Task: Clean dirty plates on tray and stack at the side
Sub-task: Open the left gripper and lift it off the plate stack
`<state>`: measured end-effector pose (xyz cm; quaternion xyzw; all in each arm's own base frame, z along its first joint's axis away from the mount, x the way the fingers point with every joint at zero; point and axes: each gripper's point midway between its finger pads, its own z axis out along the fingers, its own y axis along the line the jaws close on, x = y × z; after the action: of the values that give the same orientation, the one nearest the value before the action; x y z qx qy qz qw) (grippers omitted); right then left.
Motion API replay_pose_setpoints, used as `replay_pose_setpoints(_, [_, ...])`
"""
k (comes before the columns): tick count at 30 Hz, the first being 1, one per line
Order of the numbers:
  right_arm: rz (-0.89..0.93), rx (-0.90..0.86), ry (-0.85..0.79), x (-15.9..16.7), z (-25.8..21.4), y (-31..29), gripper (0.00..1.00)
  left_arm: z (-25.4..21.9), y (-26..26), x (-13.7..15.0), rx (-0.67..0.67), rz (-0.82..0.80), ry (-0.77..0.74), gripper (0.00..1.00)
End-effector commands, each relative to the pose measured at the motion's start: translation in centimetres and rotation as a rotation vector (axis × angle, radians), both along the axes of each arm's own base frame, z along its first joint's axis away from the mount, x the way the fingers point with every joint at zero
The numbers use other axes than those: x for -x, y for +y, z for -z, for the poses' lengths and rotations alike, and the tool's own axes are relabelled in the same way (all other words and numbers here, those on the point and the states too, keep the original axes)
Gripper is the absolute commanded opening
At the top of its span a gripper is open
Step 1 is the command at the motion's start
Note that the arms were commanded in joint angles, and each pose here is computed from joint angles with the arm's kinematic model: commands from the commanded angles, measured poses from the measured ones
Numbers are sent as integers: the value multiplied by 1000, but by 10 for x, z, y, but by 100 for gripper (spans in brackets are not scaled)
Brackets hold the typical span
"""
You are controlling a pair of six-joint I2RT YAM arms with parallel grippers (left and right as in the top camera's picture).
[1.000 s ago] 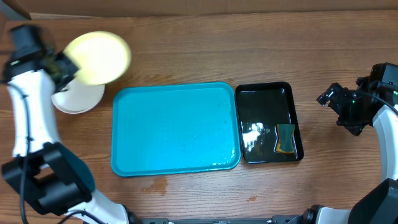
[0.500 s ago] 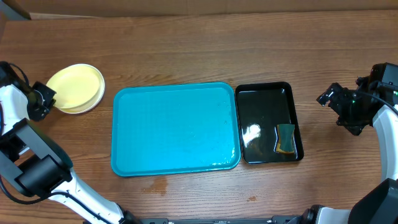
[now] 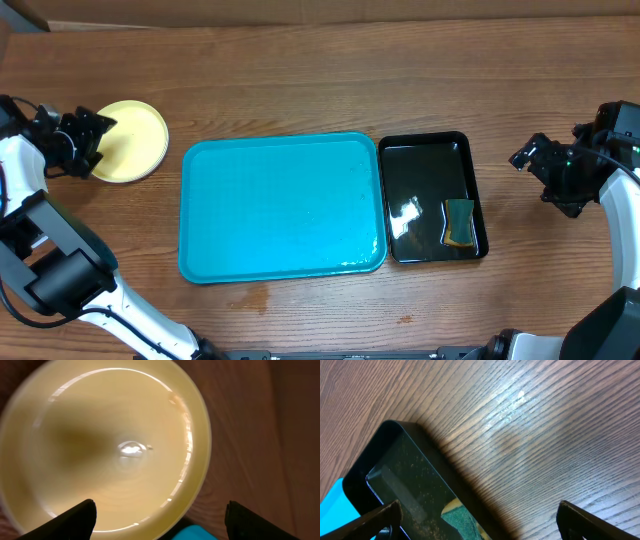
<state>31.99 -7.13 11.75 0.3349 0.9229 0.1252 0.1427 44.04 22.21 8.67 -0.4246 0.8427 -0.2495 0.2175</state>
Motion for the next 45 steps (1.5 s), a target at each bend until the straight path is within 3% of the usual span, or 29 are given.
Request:
replay_pose_setpoints(1, [5,15,-35,-6,-11,-3,100,-35,-38,-28,85,149,-162,84])
replay_pose_setpoints(4, [5,15,-35,-6,-11,-3,100,-36,-68,-40,67,239,-180,88])
replay_pose_setpoints(7, [5,15,-34,-6,-11,-3,100,-33,-88,-48,40,283,-170,100])
replay_pose_setpoints(18, [4,17,-38,-7,-11,-3,100,-17,-139,-62,-83,370,-85,100])
replay_pose_setpoints(29, [4,16,-38,-7,-11,-3,100,-6,-129,-62,-204,337,-15,100])
replay_pose_setpoints(36, [3,19,-47,-7,-14,-3,100,-6,-128,-62,-208,335,-13,100])
replay_pose_setpoints(40, [3,44,-116,-5,-37,-2,100,-6,-128,-62,-208,335,-13,100])
replay_pose_setpoints(45, [3,112,-305,9,-98,3,100,-6,-128,-62,-208,335,-13,100])
